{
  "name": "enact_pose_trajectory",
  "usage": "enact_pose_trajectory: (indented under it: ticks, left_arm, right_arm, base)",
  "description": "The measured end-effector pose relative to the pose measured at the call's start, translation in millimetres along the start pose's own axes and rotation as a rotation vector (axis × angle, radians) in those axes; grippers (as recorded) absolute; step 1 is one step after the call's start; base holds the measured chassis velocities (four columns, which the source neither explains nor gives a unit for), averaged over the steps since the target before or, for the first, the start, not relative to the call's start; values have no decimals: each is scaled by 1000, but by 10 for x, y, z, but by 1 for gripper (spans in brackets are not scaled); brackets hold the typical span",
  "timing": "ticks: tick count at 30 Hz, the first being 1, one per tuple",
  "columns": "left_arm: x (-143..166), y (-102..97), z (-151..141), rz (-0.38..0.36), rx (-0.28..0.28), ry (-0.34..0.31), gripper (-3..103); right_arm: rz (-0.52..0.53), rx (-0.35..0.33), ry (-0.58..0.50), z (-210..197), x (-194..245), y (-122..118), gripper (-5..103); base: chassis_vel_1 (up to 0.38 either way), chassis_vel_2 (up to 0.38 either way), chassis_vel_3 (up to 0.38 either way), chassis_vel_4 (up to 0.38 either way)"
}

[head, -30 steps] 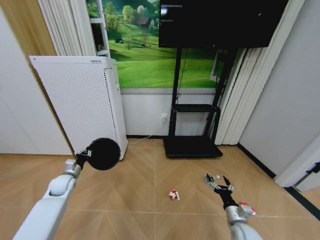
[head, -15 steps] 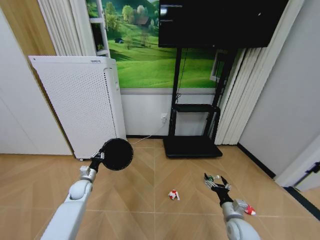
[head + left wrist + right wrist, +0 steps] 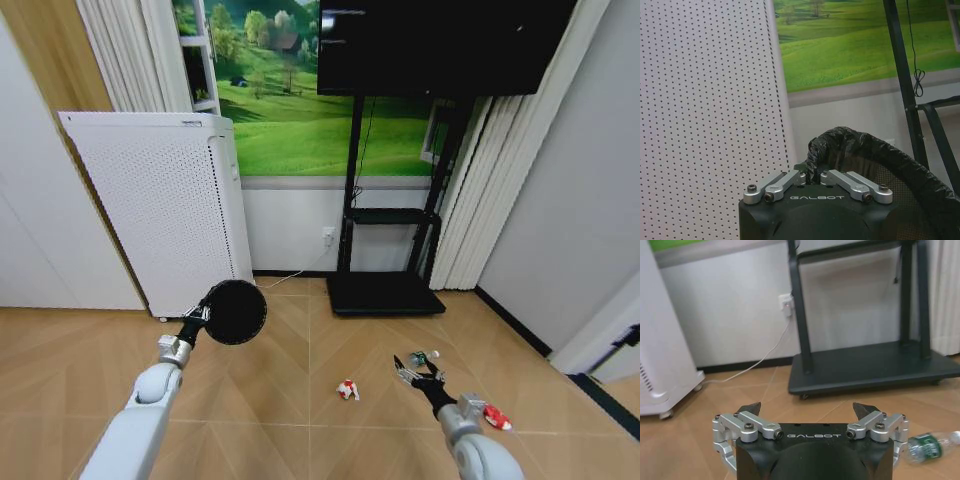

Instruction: Pick up the trash bin and place the garbage on the floor into it.

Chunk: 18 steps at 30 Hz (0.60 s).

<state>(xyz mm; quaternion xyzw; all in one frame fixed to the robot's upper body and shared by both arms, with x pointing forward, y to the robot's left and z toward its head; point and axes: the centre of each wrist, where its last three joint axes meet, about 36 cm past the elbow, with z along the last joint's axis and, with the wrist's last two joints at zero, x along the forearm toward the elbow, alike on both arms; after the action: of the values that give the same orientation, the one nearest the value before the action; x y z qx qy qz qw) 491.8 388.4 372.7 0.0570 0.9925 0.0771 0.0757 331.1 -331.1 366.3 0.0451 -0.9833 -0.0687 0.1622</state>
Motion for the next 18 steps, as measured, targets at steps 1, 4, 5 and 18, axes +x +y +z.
enact_pose_trajectory:
  ticks: [1,4,5,18]
  left_arm:
    - [-7,-5,-8,2,-1,-1,7]
    - [-18,-11,-47,5,-4,-6,7]
    - [-18,-8,-61,5,-5,-7,7]
    - [1,35,-191,-3,-10,-16,7]
  right_arm:
    - [-27,6,24,4,-69,49,100]
    - [-69,21,56,23,-212,108,100]
    - [-84,31,70,38,-275,125,100]
    - [-176,0,233,256,-880,454,100]
  base:
    - [0,0,0,0]
    - [0,0,0,0]
    - [0,0,0,0]
    - [0,0,0,0]
